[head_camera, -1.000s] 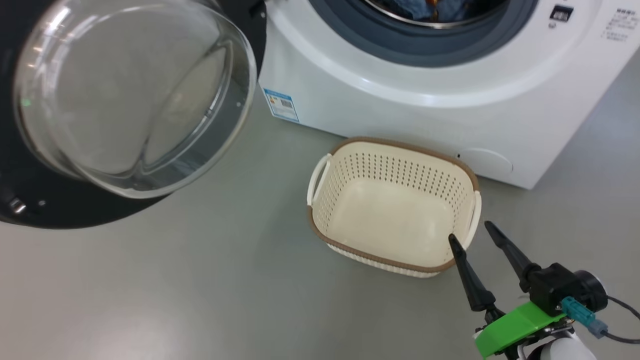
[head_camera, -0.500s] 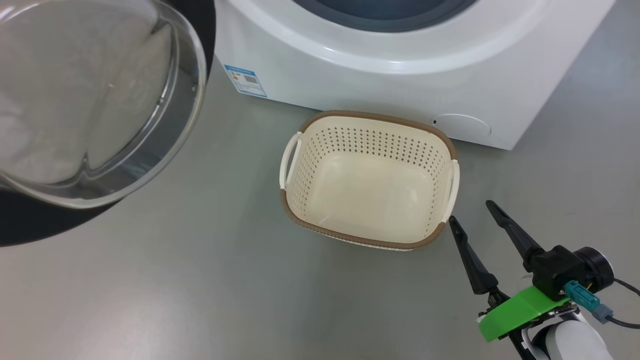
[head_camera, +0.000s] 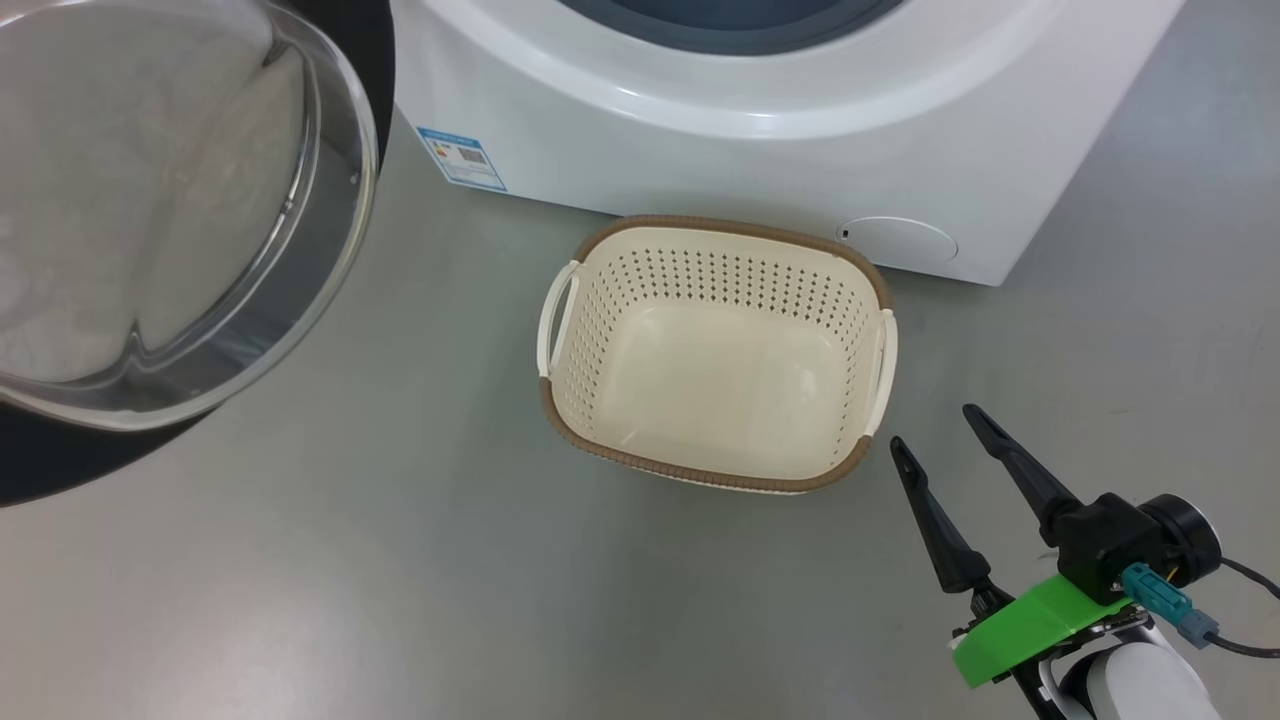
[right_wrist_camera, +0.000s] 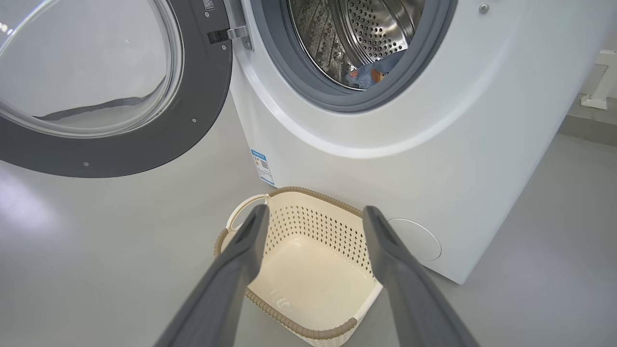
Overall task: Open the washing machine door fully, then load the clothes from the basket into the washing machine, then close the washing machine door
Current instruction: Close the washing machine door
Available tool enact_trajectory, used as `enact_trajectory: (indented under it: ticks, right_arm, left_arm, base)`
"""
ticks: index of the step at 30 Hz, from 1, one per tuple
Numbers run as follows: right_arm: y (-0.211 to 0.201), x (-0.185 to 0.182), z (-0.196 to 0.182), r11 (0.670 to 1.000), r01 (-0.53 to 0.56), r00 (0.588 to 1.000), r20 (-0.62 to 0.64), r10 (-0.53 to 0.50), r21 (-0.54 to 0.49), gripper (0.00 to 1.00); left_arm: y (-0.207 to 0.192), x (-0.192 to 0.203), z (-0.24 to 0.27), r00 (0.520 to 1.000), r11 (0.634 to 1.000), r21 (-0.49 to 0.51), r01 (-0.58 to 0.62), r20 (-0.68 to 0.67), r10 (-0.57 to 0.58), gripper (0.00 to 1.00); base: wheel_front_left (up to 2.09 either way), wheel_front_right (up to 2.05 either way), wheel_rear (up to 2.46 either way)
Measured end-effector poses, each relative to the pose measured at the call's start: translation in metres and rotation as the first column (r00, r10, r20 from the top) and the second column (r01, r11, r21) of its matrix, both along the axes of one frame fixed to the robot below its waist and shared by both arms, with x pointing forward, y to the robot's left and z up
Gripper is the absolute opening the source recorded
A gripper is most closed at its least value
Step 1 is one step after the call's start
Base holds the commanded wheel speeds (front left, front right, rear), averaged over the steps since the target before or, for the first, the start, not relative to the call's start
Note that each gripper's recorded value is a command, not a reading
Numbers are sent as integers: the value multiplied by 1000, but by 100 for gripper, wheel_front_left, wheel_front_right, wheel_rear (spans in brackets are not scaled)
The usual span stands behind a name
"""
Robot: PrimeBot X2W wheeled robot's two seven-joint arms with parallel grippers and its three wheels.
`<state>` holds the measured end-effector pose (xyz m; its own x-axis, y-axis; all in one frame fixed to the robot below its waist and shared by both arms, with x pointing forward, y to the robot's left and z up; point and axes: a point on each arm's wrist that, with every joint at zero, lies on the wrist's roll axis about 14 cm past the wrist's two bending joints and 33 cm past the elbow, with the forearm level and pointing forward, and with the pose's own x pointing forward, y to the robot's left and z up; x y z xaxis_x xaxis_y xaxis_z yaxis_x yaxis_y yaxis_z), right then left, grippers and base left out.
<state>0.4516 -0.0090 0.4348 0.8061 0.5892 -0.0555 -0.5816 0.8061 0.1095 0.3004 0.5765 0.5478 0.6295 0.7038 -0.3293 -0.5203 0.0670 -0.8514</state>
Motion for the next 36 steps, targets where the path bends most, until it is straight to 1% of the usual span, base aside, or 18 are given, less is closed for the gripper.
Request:
enact_trajectory:
  ticks: [2, 3, 13, 19, 24, 29, 33, 36]
  right_arm:
    - [0, 0, 1, 1000, -1, 1000, 3, 1, 0, 100]
    - [0, 0, 1, 1000, -1, 1000, 3, 1, 0, 100]
    - [5, -2, 6, 1000, -13, 1000, 11, 13, 0, 100]
    - [4, -2, 7, 1000, -13, 1000, 12, 13, 0, 100]
    - [3, -1, 8, 1000, -7, 1000, 14, 7, -1, 100]
    - [2, -1, 10, 1000, -2, 1000, 18, 2, 2, 100]
    - [2, -2, 13, 1000, 3, 1000, 22, -3, 4, 100]
    - [1, -2, 14, 1000, 7, 1000, 24, -7, 2, 100]
  left_arm:
    - [-6, 4, -3, 999, 999, -17, 42, -4, -42, 0]
    - [-6, 4, -3, 999, 999, -17, 42, -4, -42, 0]
    - [-28, 17, -14, 983, 981, -72, 181, 7, -181, 0]
    - [-35, 22, -14, 971, 968, -77, 239, 14, -239, 0]
    - [-45, 29, -12, 945, 941, -89, 326, 13, -326, 0]
    - [-51, 34, -9, 930, 926, -84, 368, 19, -368, 0]
    - [-61, 35, -10, 902, 898, -94, 430, 15, -431, 0]
    - [-72, 36, -12, 878, 870, -117, 479, 35, -478, 0]
  base:
    - [0, 0, 0]
    - [0, 0, 0]
    - [0, 0, 0]
    - [0, 0, 0]
    - [0, 0, 0]
    - [0, 0, 0]
    - [0, 0, 0]
    - [0, 0, 0]
